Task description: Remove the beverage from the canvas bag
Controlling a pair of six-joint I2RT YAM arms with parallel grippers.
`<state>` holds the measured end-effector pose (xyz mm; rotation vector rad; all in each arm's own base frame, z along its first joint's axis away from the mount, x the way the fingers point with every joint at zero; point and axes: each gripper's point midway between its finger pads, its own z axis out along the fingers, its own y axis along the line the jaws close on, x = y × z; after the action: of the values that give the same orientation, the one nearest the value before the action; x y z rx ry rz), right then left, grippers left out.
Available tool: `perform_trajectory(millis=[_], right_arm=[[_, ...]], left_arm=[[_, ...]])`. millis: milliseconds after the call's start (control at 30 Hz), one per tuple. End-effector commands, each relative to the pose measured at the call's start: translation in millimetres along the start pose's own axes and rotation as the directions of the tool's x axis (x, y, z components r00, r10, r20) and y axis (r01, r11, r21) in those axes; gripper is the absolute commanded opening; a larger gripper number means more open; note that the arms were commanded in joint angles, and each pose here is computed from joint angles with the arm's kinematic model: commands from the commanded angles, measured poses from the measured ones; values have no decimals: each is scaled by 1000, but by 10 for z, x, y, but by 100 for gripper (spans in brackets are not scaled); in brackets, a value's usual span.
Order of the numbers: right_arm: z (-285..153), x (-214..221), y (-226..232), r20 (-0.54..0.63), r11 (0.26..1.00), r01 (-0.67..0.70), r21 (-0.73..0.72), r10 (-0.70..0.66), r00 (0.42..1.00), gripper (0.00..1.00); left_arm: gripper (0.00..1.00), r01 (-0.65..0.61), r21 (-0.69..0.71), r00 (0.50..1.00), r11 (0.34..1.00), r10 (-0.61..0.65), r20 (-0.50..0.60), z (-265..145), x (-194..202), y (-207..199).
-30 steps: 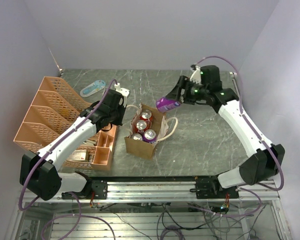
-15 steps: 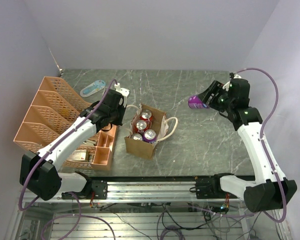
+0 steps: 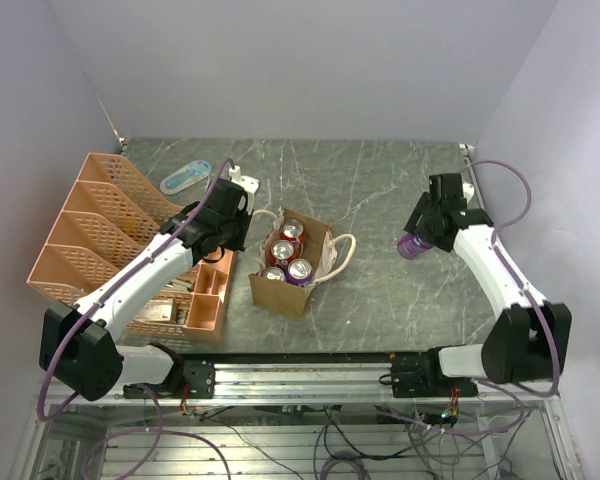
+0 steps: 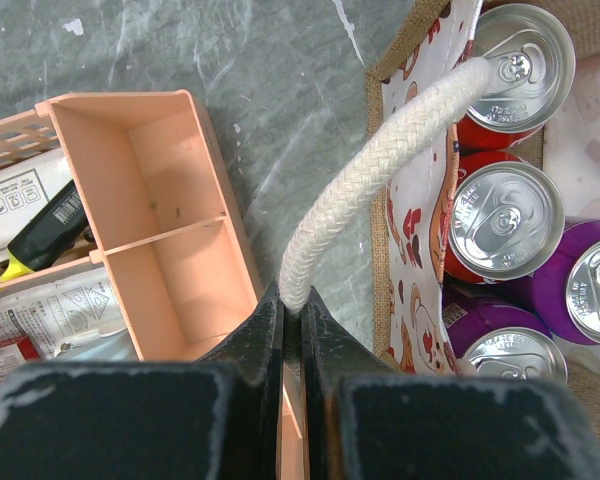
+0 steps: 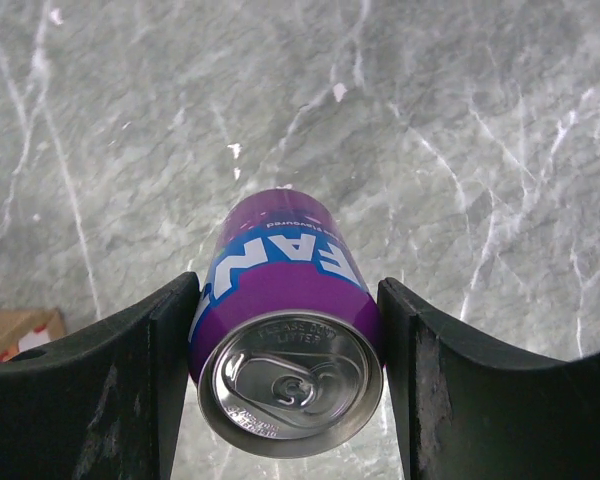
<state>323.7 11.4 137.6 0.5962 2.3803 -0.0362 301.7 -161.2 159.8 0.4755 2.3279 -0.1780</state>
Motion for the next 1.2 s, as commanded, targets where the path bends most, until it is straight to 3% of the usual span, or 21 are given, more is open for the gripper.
perform_trajectory(millis=[0, 267, 467, 667, 867, 1067, 1167], right_arm=[[86, -380, 51, 60, 992, -99, 84, 94, 994, 0], [381, -171, 456, -135, 985, 162, -55, -168, 976, 0], [388, 49, 644, -111, 895, 439, -86, -446, 888, 0], [486, 205, 749, -166, 858, 493, -143, -512, 843, 0], [542, 360, 782, -200, 821, 565, -83, -569, 798, 0], [546, 391, 802, -197, 821, 562, -99, -570, 798, 9], [547, 405, 792, -189, 819, 565, -103, -574, 797, 21]], left_arm=[[7, -11, 26, 1000, 1000, 12, -14, 20, 24, -47], [7, -11, 21, 1000, 1000, 12, -15, 21, 27, -38], [7, -13, 30, 1000, 999, 13, -16, 25, 26, -55], [7, -13, 32, 1000, 999, 14, -25, 42, 45, -60], [7, -13, 29, 1000, 999, 14, -22, 39, 40, -54], [7, -13, 30, 1000, 999, 13, -23, 38, 42, -56], [7, -14, 29, 1000, 999, 15, -24, 41, 47, -54]])
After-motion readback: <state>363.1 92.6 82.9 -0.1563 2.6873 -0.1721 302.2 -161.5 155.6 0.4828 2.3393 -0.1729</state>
